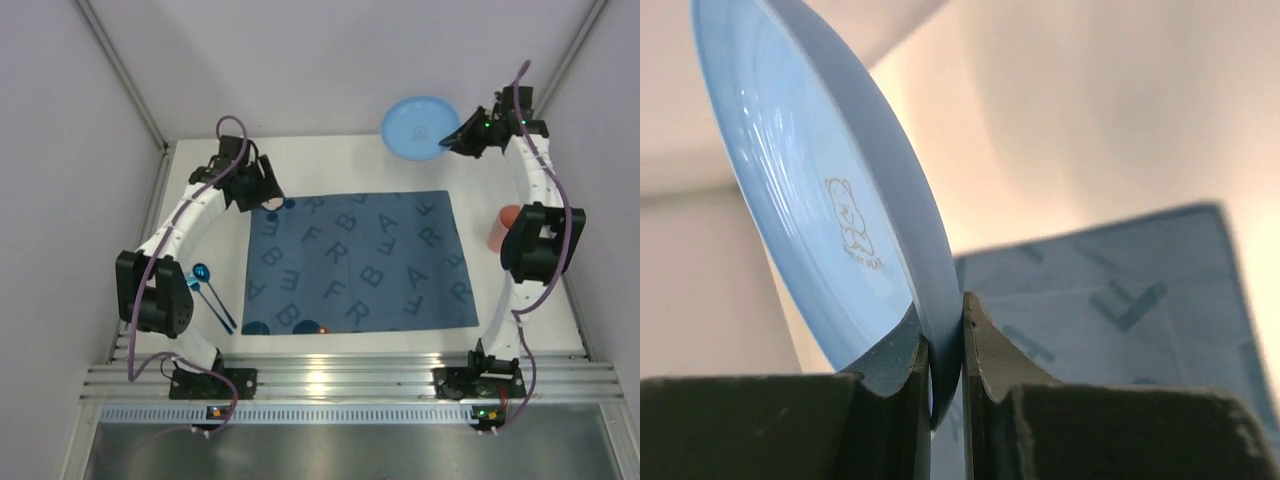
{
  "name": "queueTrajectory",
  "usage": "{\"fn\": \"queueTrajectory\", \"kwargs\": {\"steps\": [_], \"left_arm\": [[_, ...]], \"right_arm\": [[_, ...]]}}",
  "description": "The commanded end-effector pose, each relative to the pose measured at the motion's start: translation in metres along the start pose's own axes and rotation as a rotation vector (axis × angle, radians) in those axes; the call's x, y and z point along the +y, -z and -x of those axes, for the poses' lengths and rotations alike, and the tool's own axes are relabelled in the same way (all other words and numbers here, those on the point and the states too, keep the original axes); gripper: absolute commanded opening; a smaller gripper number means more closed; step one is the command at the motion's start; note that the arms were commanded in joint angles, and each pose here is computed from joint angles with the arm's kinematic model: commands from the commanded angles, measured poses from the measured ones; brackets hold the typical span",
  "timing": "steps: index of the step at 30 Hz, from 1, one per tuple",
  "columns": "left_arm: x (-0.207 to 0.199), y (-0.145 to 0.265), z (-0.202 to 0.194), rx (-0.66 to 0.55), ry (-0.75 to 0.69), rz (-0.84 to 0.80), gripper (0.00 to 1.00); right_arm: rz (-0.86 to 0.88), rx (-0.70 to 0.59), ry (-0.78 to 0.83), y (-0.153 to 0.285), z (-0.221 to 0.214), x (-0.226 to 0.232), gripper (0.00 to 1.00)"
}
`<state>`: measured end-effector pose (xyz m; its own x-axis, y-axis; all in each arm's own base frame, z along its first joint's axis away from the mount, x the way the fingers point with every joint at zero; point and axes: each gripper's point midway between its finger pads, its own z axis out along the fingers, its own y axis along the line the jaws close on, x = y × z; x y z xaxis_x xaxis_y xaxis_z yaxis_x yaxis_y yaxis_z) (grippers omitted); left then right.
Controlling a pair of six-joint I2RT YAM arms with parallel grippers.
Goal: Set the dinner table for one person
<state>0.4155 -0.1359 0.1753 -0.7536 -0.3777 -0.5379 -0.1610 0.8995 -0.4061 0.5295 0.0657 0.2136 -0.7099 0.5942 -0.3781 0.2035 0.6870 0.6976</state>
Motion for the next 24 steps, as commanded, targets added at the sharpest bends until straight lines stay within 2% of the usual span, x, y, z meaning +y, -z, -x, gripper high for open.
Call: {"fn": "queueTrajectory", "kwargs": {"steps": [1, 4, 8, 12, 16, 20, 22, 24], "left_arm": [[0.038, 0.023, 0.01, -0.025, 0.053, 0.102, 0.69], [0.072, 0.033, 0.004, -0.024, 0.086, 0.182, 0.69], [0.102, 0.044, -0.027, 0.012, 0.125, 0.244, 0.68], [0.114, 0.059, -0.046, 0.019, 0.171, 0.287, 0.68], [0.146, 0.083, -0.059, -0.004, 0.223, 0.458, 0.68], [0.172, 0.094, -0.079, 0.039, 0.272, 0.571, 0.67], [0.181, 0.095, -0.088, 0.061, 0.314, 0.604, 0.66], [0.187, 0.095, -0.104, 0.1, 0.344, 0.626, 0.65]], "right_arm": [[-0.043, -0.126, -0.014, 0.015, 0.053, -0.009, 0.0], [-0.137, -0.159, -0.063, 0.012, 0.074, -0.046, 0.0], [-0.273, -0.164, -0.122, 0.009, 0.087, -0.102, 0.0], [-0.411, -0.159, -0.177, 0.011, 0.085, -0.153, 0.0], [-0.531, -0.154, -0.193, 0.015, 0.082, -0.191, 0.0], [-0.59, -0.118, -0.193, 0.012, 0.073, -0.214, 0.0], [-0.611, -0.088, -0.202, 0.007, 0.064, -0.224, 0.06], [-0.624, -0.071, -0.208, 0.003, 0.059, -0.23, 0.21]]}}
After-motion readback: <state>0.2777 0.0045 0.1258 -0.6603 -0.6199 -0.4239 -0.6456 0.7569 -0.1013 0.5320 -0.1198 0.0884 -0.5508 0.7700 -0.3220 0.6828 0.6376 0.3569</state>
